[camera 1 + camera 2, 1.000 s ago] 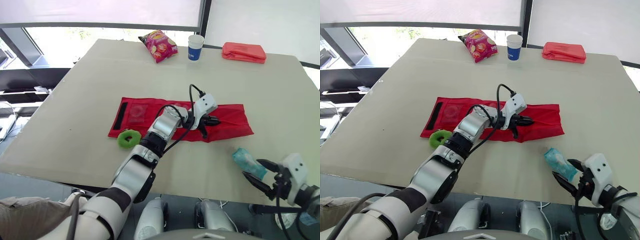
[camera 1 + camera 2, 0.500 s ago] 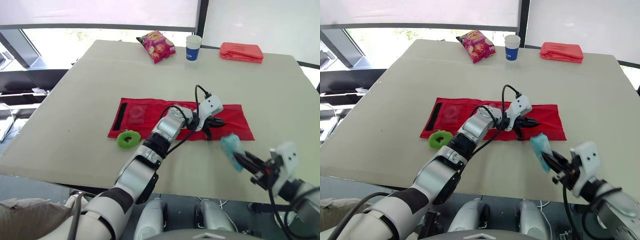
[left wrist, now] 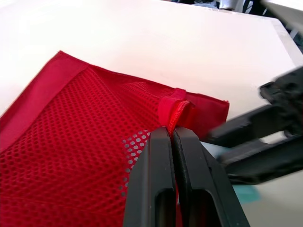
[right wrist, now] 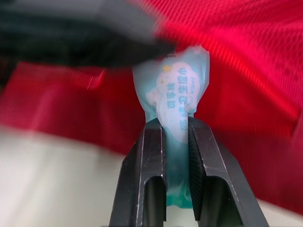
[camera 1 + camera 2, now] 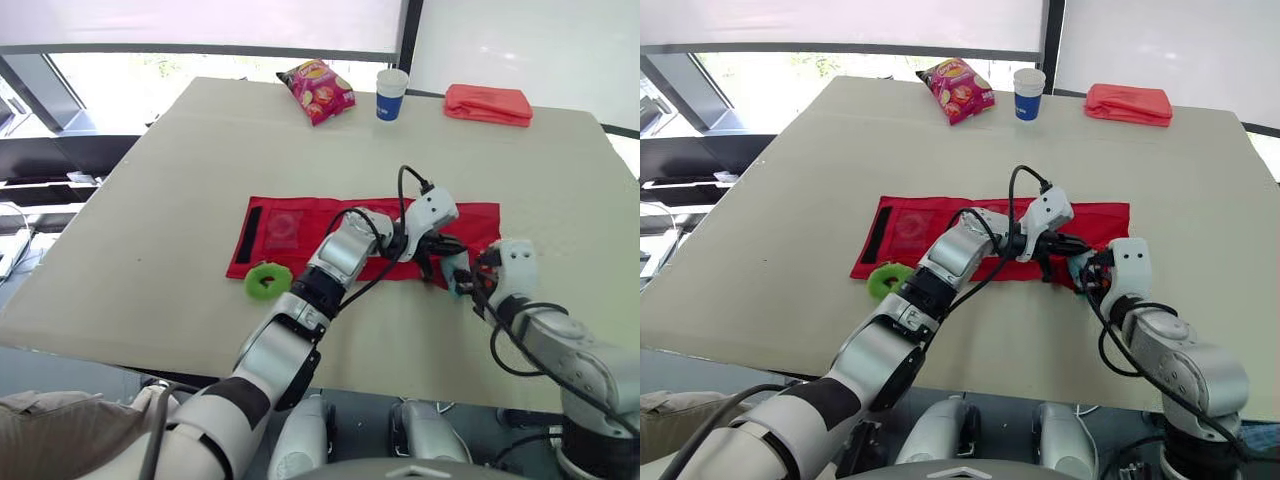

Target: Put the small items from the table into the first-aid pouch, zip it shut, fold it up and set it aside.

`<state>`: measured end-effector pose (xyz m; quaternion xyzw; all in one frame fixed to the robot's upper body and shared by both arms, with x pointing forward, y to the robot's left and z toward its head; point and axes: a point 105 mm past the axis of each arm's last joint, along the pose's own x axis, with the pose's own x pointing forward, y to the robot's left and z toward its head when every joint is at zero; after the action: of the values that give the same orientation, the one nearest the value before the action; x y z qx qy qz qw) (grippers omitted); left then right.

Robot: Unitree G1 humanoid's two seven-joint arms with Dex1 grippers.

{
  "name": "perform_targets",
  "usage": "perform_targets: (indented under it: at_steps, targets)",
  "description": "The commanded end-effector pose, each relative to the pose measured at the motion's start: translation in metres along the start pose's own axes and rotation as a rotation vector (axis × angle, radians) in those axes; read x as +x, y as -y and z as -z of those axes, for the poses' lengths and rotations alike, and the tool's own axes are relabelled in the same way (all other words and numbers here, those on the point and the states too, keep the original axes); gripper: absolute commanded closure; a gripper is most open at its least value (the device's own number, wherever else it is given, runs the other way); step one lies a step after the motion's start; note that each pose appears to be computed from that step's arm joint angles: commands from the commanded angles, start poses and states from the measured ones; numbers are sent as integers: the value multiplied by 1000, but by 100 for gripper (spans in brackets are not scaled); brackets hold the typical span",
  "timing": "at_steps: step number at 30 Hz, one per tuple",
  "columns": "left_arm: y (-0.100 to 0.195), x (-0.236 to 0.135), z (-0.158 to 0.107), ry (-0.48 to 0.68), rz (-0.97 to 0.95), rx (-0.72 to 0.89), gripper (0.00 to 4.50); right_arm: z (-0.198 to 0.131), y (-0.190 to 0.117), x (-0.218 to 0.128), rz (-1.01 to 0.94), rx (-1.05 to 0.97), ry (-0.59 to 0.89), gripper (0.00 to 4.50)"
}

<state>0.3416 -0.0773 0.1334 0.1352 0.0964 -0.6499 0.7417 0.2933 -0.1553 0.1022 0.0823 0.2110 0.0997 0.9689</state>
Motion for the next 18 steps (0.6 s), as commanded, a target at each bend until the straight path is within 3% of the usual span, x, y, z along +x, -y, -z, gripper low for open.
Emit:
perform_targets:
  at_steps: [1, 6, 7, 8, 13, 15, 18]
  targets:
    - [12, 5, -13, 43, 50, 26, 450, -12, 1, 12, 8, 40, 45, 443]
    - [12, 7, -11, 40, 48, 0, 450, -20, -3, 29, -17, 81, 96, 443]
    - [11, 7, -10, 37, 42, -3, 450, -17, -1, 29, -14, 55, 91, 338]
    - [9, 6, -8, 34, 33, -9, 450, -18, 2, 23, -15, 30, 106, 309]
    - [-1, 1, -6, 27, 3, -18, 450, -20, -10, -24, -147, -136, 137, 60]
    - [-2, 1, -6, 26, 3, -17, 450, -18, -17, -42, -213, -162, 138, 60]
    - [-3, 0, -8, 27, 5, -13, 450, -2, -19, -49, -267, -169, 84, 151]
